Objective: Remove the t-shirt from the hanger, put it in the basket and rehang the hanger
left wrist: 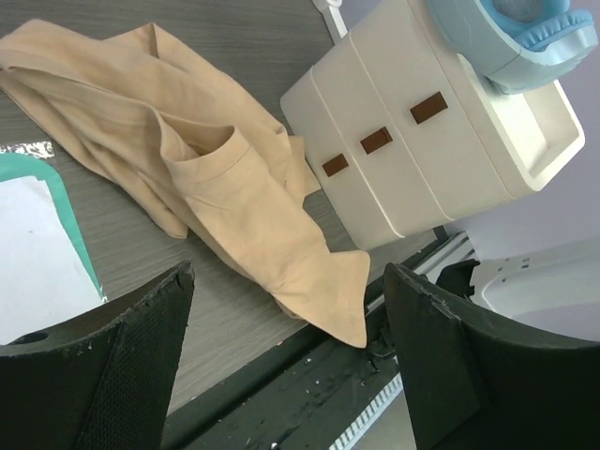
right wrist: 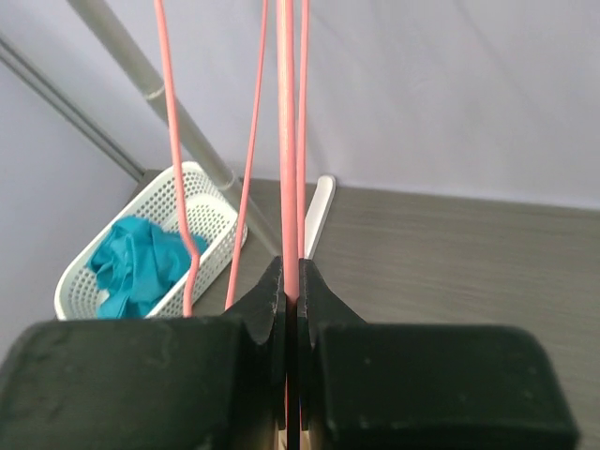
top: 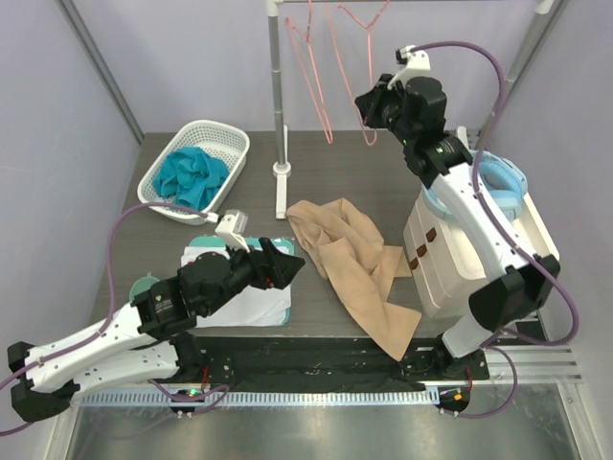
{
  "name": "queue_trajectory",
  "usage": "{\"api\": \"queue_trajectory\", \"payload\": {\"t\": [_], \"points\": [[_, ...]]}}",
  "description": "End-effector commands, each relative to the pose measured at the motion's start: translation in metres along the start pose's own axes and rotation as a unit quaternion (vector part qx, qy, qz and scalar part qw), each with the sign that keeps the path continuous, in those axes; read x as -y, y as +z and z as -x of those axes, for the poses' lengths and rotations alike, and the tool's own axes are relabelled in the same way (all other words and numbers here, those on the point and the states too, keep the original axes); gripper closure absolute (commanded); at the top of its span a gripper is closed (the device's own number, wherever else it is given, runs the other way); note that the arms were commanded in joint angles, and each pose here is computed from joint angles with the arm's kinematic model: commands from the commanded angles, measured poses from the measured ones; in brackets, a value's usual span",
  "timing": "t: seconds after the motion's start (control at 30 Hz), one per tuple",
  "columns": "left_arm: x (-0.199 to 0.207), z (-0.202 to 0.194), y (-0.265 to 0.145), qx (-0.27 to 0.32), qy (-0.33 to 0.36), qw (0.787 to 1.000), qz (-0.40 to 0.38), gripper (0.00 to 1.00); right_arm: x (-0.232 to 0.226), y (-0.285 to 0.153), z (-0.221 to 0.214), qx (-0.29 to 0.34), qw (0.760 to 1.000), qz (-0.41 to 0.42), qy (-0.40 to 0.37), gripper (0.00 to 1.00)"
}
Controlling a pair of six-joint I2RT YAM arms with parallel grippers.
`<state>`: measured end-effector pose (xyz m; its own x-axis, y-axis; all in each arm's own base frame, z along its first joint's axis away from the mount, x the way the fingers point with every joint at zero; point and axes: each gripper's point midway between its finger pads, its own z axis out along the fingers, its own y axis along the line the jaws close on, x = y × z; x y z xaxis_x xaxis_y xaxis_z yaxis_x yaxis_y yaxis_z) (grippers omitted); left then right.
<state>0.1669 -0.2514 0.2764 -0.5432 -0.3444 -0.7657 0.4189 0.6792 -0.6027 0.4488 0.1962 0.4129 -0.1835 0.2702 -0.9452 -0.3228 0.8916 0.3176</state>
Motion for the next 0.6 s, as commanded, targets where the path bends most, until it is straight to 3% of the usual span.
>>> {"api": "queue_trajectory", "payload": {"t": [0.0,0.13,0.33,0.53,0.57], "points": [[-0.009,0.005,-0.008,0.017,0.009,1.000,0.006,0.17,-0.014,0.028,0.043,0.054,0.998,0.001,-0.011,0.99],[-0.016,0.003,-0.007,0.013,0.003,1.000,0.026,0.17,-0.013,0.053,0.035,0.033,0.999,-0.007,0.005,0.99],[-0.052,0.000,0.000,0.006,0.019,0.989,0.149,0.08,-0.014,0.053,0.011,0.005,0.999,-0.025,0.019,0.99],[-0.030,-0.013,0.019,-0.038,-0.002,0.992,0.118,0.06,0.003,0.055,-0.013,-0.013,0.998,-0.057,0.020,0.99],[-0.029,-0.017,0.023,-0.042,-0.006,0.992,0.118,0.06,0.003,0.055,-0.015,-0.015,0.998,-0.059,0.019,0.92]]}}
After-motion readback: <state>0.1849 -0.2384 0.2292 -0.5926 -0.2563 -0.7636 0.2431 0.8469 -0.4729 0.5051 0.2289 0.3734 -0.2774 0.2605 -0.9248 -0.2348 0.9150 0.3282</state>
